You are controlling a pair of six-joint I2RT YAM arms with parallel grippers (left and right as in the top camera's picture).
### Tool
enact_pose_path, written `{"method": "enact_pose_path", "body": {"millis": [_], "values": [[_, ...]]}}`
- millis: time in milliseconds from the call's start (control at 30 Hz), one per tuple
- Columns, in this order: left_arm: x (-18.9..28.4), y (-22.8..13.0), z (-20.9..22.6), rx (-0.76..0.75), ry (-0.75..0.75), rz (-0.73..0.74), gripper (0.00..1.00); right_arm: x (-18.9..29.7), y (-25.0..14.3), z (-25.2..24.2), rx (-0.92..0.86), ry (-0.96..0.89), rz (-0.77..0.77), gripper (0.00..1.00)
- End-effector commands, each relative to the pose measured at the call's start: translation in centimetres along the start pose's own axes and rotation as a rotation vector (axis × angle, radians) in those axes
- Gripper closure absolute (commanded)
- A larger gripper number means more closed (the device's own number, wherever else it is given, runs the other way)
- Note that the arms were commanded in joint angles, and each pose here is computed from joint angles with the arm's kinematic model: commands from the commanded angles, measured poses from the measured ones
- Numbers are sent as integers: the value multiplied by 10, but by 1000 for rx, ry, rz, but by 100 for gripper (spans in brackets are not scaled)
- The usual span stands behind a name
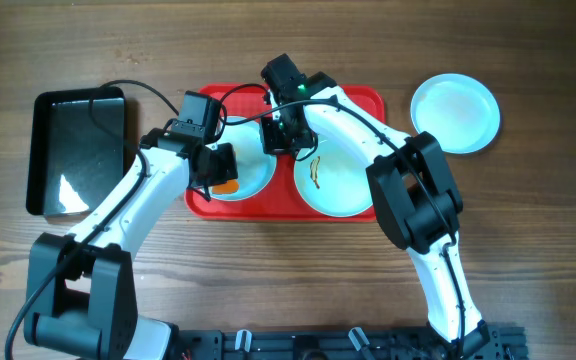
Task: Clean dirty plates on tray and stack at the side
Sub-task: 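Scrub the left plate's sauce streak with the sponge in the left gripper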
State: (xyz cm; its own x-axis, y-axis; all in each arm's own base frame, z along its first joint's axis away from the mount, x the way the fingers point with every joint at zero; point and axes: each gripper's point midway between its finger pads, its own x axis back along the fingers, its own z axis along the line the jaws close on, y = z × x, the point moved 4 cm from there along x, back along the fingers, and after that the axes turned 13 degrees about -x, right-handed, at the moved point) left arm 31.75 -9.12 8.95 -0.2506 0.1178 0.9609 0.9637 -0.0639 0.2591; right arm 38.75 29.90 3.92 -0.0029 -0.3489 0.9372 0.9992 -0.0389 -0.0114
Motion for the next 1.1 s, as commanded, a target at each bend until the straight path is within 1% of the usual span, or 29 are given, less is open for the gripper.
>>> {"method": "enact_pose_path", "body": {"millis": [0,33,100,200,233,333,400,600,700,1067], "values": [[-4,-2,15,52,81,7,96,-18,-3,-19,-44,-59,19,96],[-3,-2,22,93,103,7,96,-17,-2,-21,-52,-59,18,96],[-2,-2,34,154,101,13,96,-15,2,-25,-87,-60,14,96],[-2,-2,42,201,34,29,96,-13,9,-31,-131,-52,0,96],[-1,-2,41,200,-16,36,96,-12,11,-31,-139,-35,1,96],[0,-2,28,145,-128,42,96,-12,12,-21,-126,36,20,96],[0,-2,20,125,-149,45,96,-12,12,-17,-120,53,17,96],[-2,-4,-9,19,-169,40,96,-13,11,-14,-116,54,17,96],[-3,-5,-16,-10,-156,38,96,-13,10,-14,-121,57,21,96],[-21,-14,-23,-36,-144,102,96,-12,8,-11,-123,78,41,96]]}}
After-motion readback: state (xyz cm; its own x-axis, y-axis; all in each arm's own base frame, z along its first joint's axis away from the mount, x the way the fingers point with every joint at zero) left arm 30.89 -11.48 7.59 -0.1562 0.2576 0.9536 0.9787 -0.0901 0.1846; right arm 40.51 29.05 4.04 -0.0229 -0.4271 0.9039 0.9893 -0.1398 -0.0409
